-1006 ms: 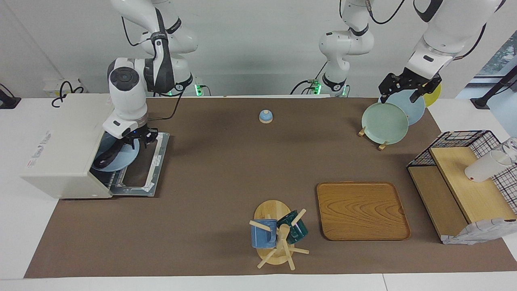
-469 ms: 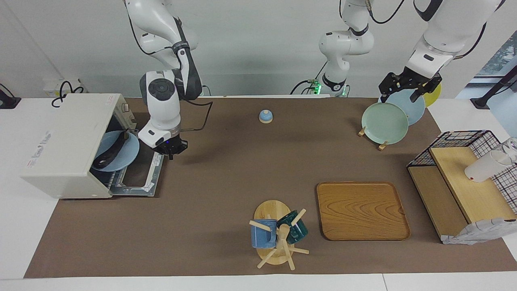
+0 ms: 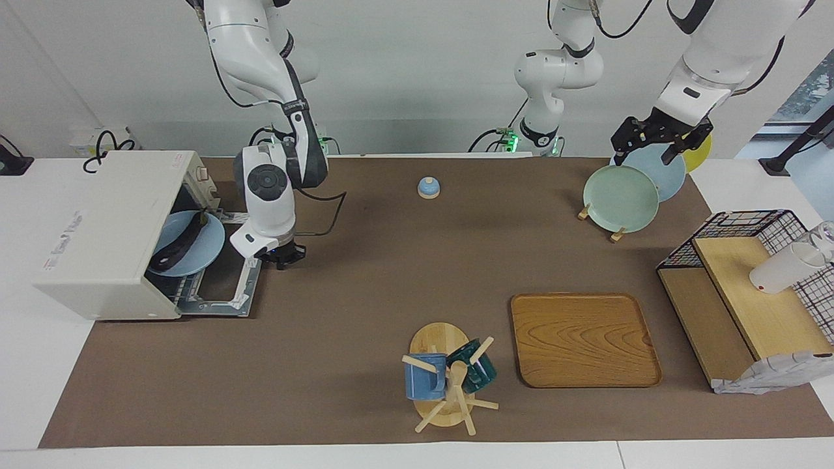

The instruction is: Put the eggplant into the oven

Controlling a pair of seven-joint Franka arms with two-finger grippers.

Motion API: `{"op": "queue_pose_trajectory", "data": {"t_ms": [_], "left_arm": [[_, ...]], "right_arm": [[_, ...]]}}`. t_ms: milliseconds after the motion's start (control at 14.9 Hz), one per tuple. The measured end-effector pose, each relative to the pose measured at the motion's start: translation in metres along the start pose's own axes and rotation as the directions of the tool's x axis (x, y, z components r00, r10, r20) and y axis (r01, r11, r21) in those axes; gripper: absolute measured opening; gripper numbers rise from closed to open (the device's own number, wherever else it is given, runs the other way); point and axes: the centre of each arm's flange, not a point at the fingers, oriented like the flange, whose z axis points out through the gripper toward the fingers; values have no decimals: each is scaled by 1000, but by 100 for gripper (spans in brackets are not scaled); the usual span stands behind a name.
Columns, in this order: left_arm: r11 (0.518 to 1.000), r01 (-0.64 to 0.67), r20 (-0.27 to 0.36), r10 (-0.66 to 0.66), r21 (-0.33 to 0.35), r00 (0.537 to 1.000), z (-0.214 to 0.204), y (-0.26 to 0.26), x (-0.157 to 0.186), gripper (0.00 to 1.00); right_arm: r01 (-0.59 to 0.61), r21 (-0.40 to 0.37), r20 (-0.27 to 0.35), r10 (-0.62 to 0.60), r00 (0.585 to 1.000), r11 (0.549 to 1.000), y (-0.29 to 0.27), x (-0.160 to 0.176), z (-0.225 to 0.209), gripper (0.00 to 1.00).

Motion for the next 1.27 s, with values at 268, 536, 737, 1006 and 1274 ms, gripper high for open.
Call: {"op": "queue_pose_trajectory", "data": {"t_ms": [268, 536, 737, 1006, 1274], "left_arm": [[1000, 3, 32, -3, 0, 999, 4, -1, -3, 100], [1000, 9, 40, -8, -10, 999, 5, -1, -5, 100], [999, 25, 41, -24, -23, 999, 4, 1, -5, 100], [999, 28, 42, -27, -25, 999, 4, 1, -5, 100], [999, 28, 41, -27, -25, 999, 4, 1, -6, 100]], "right_arm": [[51, -68, 5, -50, 999, 996, 4, -1, 2, 1], [105, -144, 3, -106, 994, 984, 9, -1, 2, 1], [140, -169, 35, -136, 990, 975, 8, 2, -11, 1], [250, -140, 47, -246, 968, 958, 36, -2, -62, 1], [279, -126, 18, -279, 960, 952, 94, -16, -116, 1]]}}
